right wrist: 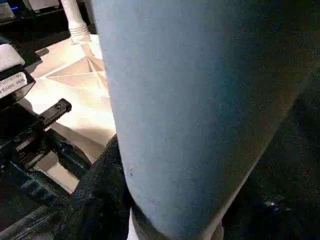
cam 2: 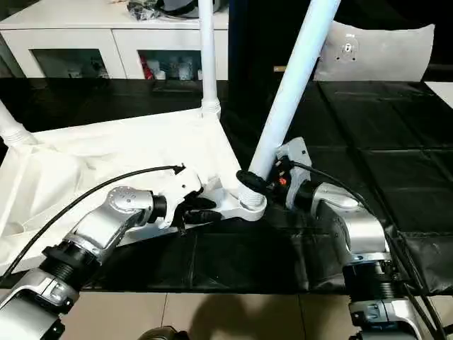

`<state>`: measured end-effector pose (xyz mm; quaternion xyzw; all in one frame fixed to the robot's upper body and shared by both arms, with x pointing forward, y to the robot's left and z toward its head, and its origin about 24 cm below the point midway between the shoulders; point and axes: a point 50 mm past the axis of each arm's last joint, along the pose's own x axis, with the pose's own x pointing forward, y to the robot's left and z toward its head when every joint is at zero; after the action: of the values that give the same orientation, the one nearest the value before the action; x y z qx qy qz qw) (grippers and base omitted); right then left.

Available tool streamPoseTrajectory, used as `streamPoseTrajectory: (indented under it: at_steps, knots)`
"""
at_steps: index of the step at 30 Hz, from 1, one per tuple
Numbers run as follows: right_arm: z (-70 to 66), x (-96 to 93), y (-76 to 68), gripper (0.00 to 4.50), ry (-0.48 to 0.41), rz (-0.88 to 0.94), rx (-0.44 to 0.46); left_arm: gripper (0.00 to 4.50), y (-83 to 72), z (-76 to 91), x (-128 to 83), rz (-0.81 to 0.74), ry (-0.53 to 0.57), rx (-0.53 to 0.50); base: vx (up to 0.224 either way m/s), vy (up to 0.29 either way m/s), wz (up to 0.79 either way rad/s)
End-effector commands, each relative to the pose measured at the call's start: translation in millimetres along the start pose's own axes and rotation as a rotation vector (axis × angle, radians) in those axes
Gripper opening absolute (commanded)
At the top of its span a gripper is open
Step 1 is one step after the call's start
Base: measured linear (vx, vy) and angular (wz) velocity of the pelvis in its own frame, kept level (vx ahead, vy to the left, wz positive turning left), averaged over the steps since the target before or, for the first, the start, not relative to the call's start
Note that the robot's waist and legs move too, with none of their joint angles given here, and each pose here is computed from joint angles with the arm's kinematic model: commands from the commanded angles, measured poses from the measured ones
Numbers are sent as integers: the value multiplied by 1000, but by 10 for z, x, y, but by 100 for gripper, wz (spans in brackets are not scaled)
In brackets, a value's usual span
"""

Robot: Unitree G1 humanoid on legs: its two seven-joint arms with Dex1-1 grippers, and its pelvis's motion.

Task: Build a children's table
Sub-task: Insert table leg to table base

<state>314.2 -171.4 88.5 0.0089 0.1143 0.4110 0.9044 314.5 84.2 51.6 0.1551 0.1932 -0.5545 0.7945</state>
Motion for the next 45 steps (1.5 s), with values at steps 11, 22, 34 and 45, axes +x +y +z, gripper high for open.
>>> streamPoseTrajectory:
  at_steps: [11,22,34,45]
  knots:
    - [0,26,-19,191,83,21,-31,11,-18,-79,2,-47,63,23,0,0,0]
    - [-61,80,-20,191,219,120,-36,0,-78,-75,-23,-161,82,117,0,0,0]
    - [-260,34,-77,190,171,153,188,0,-71,-65,-35,-175,65,108,0,0,0]
    - [-538,-143,-48,190,51,45,213,0,-36,-63,-4,-120,16,30,0,0,0]
